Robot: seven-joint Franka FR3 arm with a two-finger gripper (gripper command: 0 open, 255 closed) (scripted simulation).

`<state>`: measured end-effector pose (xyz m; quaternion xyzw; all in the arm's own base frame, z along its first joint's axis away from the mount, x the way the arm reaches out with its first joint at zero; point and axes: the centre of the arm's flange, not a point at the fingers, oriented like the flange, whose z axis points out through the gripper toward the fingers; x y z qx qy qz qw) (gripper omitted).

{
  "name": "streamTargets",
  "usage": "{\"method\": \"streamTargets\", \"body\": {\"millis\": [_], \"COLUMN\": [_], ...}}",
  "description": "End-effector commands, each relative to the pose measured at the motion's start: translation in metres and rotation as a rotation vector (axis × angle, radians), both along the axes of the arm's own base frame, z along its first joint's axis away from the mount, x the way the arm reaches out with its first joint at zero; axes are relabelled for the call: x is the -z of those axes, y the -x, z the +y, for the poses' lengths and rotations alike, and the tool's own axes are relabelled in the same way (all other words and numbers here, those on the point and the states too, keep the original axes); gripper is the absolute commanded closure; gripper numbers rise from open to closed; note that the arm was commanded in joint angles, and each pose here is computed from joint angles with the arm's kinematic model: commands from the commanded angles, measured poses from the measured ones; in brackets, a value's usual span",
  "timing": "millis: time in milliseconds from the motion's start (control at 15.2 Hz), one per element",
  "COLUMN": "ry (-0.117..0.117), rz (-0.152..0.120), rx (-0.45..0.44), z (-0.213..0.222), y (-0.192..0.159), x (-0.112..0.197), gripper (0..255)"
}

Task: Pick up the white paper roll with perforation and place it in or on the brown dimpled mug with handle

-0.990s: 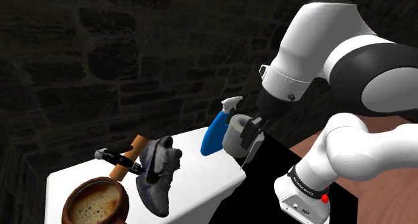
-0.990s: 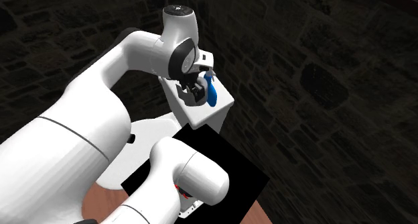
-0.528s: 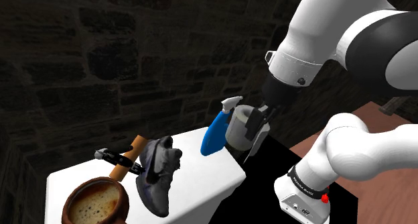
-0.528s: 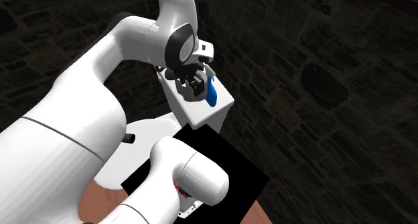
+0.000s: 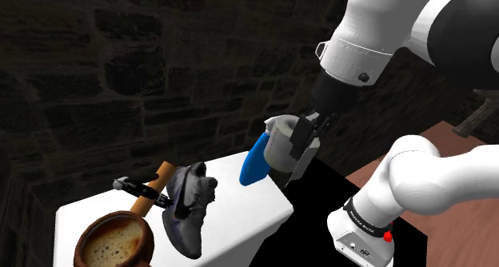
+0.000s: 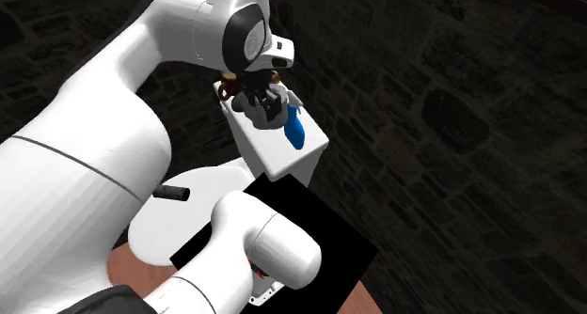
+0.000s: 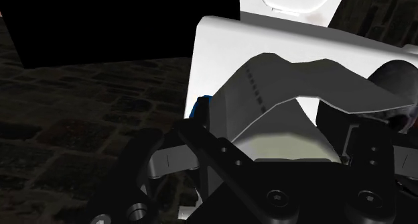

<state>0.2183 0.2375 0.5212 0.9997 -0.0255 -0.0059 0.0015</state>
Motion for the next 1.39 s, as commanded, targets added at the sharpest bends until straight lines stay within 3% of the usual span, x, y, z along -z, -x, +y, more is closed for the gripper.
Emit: {"method": "streamTargets", "body": {"millis": [0, 1320], "ry": [-0.001, -0.001], "rz": [0.0, 0.0], "rx": [0.0, 0.0], "z": [0.026, 0.278], "y": [-0.007, -0.082], "x": [-0.002, -0.017], "gripper": [255, 255]}}
